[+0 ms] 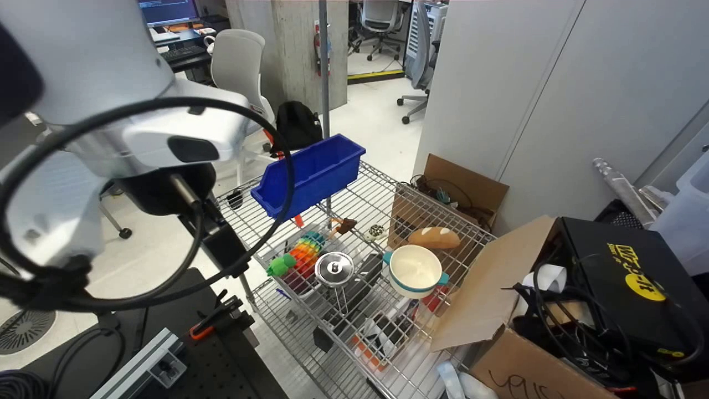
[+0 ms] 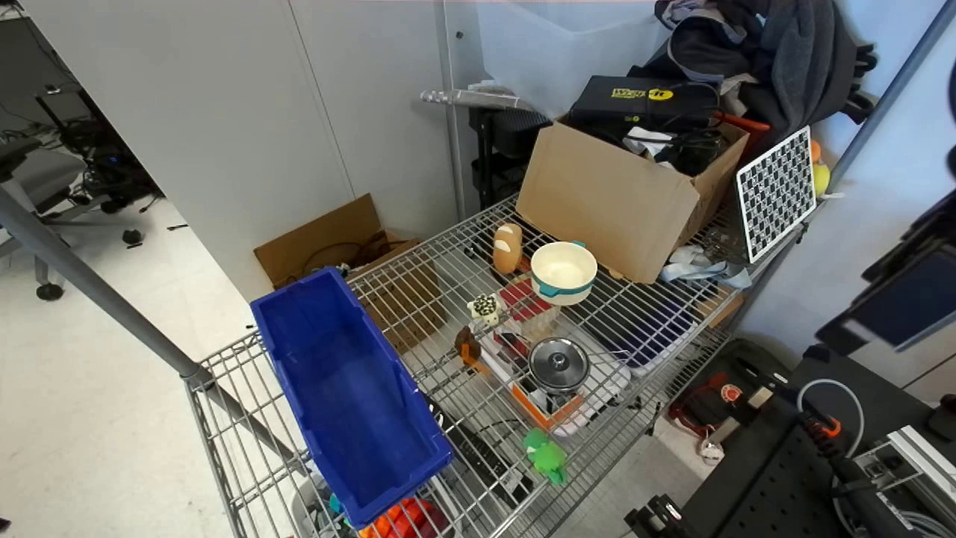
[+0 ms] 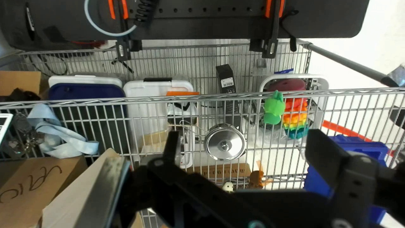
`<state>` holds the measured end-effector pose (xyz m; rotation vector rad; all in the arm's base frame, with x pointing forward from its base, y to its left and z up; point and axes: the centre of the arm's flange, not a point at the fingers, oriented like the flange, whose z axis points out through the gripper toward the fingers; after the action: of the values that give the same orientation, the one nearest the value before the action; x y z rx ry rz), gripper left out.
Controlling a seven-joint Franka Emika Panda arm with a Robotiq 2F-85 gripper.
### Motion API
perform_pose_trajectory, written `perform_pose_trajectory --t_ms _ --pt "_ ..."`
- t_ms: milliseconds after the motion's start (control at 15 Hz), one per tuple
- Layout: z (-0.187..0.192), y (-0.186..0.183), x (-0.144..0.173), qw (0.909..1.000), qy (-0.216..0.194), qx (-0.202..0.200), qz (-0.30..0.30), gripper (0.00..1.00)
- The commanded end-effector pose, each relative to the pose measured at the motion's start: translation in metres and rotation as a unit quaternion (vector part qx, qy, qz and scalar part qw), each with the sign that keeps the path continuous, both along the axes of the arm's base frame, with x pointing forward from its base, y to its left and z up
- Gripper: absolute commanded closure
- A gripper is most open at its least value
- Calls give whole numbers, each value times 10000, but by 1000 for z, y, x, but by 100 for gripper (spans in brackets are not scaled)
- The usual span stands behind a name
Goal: Move the green object to the right
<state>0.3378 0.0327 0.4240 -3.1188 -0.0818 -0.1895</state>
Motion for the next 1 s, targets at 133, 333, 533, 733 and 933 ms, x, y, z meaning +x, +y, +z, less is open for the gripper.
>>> perform_pose_trajectory --t_ms 133,333,533,733,933 --pt "-83 57 81 9989 406 230 42 0" --pt "-128 88 106 9985 481 222 121 0" --pt "-172 117 131 9973 659 288 130 0" --pt "-214 143 158 9966 684 388 250 0" --pt "-254 157 179 9963 770 283 265 0"
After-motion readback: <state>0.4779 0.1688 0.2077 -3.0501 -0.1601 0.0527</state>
